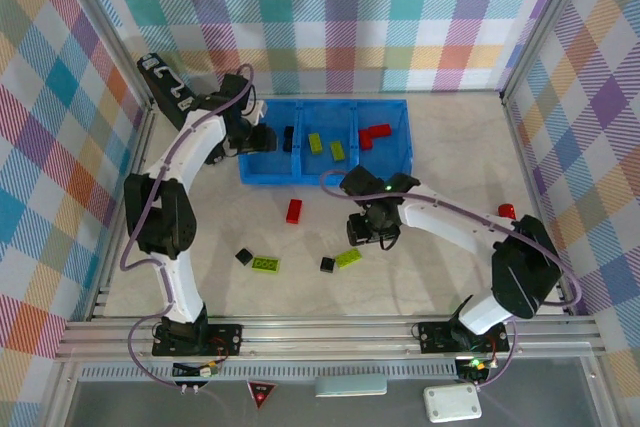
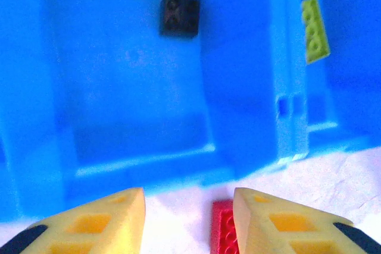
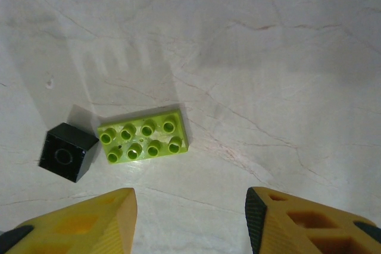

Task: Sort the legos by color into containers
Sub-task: Pick up the lego from the middle-left of the table.

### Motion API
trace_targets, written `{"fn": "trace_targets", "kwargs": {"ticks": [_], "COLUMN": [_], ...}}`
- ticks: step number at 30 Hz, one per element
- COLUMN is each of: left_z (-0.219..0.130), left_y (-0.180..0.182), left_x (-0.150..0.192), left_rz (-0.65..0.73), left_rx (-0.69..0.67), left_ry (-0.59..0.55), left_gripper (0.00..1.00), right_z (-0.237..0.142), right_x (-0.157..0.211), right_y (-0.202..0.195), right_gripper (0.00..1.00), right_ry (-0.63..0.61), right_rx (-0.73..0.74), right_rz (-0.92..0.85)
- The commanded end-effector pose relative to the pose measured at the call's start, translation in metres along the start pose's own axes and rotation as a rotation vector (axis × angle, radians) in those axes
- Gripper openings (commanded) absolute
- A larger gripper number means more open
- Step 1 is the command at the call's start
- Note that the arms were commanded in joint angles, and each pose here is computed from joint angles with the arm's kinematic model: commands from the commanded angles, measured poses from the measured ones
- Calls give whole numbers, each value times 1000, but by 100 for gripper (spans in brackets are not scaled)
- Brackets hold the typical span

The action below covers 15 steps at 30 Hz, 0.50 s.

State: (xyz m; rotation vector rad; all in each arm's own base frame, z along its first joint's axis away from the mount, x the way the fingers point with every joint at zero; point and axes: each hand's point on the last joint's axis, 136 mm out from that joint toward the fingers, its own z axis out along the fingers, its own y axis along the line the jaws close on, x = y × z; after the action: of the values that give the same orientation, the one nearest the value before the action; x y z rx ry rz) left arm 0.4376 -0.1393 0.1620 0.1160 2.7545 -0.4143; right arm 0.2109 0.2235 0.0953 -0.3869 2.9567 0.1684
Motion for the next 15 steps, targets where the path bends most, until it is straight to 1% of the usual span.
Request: {"fn": "trace_targets", "kwargs": {"ticks": [1,5,8,11,15], "left_z": [-26,-42,-49,-49,-42], "left_y": [7,16,26,33,39], "left_x": [24,46,60,67,75], "left_rz": [28,49,71,84,93], "left_rx": [-45,-81,-119,-143,-150], "left_ry": [20,32,24,-29,-60], "left_gripper": [43,43,43,43,41], "right_z": [16,33,44,54,64], "right_x": [5,11,14,16,18], "right_y": [11,15,19,24,30], "right_gripper": [53,55,59,63,69], "right_ry": [13,32,48,63,83], "right_rx": [-7,23,37,41,48], "right_rz": [-25,-56,-74,-88,-106]}}
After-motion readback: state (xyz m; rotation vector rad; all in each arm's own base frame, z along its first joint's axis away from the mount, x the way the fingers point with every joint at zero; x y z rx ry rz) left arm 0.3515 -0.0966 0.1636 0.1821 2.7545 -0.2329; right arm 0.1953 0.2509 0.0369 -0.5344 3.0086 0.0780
